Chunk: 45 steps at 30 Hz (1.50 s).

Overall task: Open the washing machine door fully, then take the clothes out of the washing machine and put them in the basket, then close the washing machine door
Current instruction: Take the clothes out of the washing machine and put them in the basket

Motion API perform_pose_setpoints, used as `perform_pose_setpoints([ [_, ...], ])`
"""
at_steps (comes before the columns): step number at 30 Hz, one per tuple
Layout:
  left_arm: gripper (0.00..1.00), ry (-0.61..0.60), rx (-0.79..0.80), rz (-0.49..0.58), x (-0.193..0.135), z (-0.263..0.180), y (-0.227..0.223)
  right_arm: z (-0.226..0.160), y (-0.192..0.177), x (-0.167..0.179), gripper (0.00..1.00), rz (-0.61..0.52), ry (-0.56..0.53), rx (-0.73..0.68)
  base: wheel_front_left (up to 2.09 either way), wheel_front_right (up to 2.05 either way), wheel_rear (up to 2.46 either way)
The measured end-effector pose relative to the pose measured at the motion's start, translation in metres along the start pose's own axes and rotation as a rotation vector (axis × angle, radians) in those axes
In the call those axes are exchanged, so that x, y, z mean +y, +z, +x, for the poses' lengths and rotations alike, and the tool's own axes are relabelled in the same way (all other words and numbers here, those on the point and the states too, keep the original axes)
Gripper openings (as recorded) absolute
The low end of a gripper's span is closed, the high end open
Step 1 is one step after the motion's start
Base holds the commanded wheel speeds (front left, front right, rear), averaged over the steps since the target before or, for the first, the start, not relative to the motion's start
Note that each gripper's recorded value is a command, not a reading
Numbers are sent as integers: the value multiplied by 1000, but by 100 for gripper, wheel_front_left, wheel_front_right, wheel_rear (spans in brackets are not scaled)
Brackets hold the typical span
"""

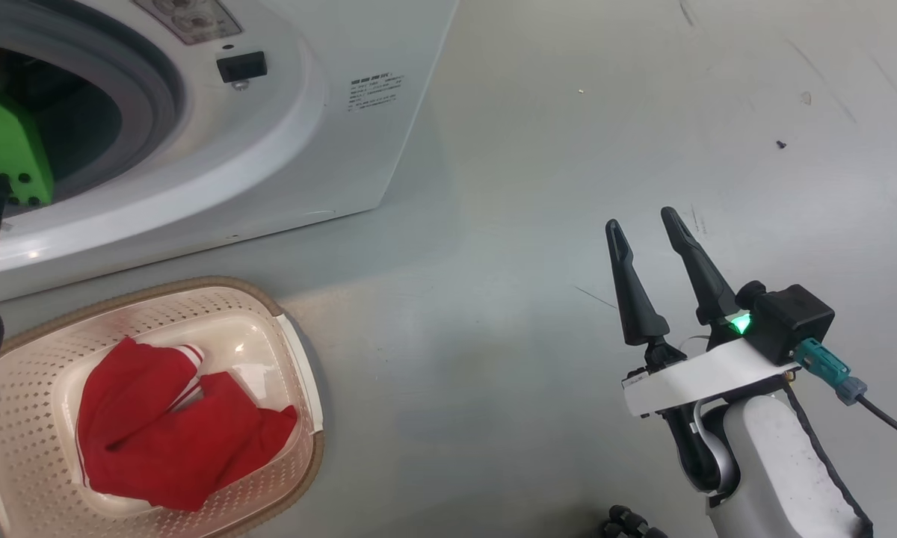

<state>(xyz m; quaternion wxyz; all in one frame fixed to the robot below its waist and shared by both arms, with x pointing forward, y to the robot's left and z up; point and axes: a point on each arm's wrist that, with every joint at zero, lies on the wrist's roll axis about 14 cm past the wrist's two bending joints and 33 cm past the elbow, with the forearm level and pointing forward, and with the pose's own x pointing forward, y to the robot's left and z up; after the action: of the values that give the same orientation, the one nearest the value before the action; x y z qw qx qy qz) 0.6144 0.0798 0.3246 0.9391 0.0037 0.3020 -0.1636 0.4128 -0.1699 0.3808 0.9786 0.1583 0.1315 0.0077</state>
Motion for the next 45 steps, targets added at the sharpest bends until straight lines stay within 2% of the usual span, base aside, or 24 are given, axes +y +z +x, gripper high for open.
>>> perform_pose_setpoints([
  [3, 100, 9, 9, -9, 1, 4, -1, 0, 0, -3, 100, -1, -9, 1, 0, 0, 0],
  [4, 68, 11, 14, -12, 2, 5, -2, -1, 0, -4, 100, -1, -11, 1, 0, 0, 0],
  [5, 68, 13, 19, -16, 3, 5, -3, -1, 0, -4, 100, 0, -12, 1, 0, 0, 0],
  [6, 0, 14, 22, -21, 3, 6, -4, -1, 0, -4, 100, 1, -14, 1, 0, 0, 0],
  [25, 0, -22, -94, -20, -13, -10, 15, 4, 9, 2, 100, 4, 5, -28, 0, 0, 0],
  [30, 0, -12, -142, -18, -11, -25, 24, 3, 15, 8, 100, 2, 23, -46, 0, 0, 0],
  [37, 0, -28, -148, -17, -24, -50, 10, -1, 24, 16, 100, -4, 50, -69, 0, 0, 0],
  [45, 0, -8, -203, -6, -21, -87, 9, -9, 31, 31, 100, -7, 94, -88, 0, 0, 0],
])
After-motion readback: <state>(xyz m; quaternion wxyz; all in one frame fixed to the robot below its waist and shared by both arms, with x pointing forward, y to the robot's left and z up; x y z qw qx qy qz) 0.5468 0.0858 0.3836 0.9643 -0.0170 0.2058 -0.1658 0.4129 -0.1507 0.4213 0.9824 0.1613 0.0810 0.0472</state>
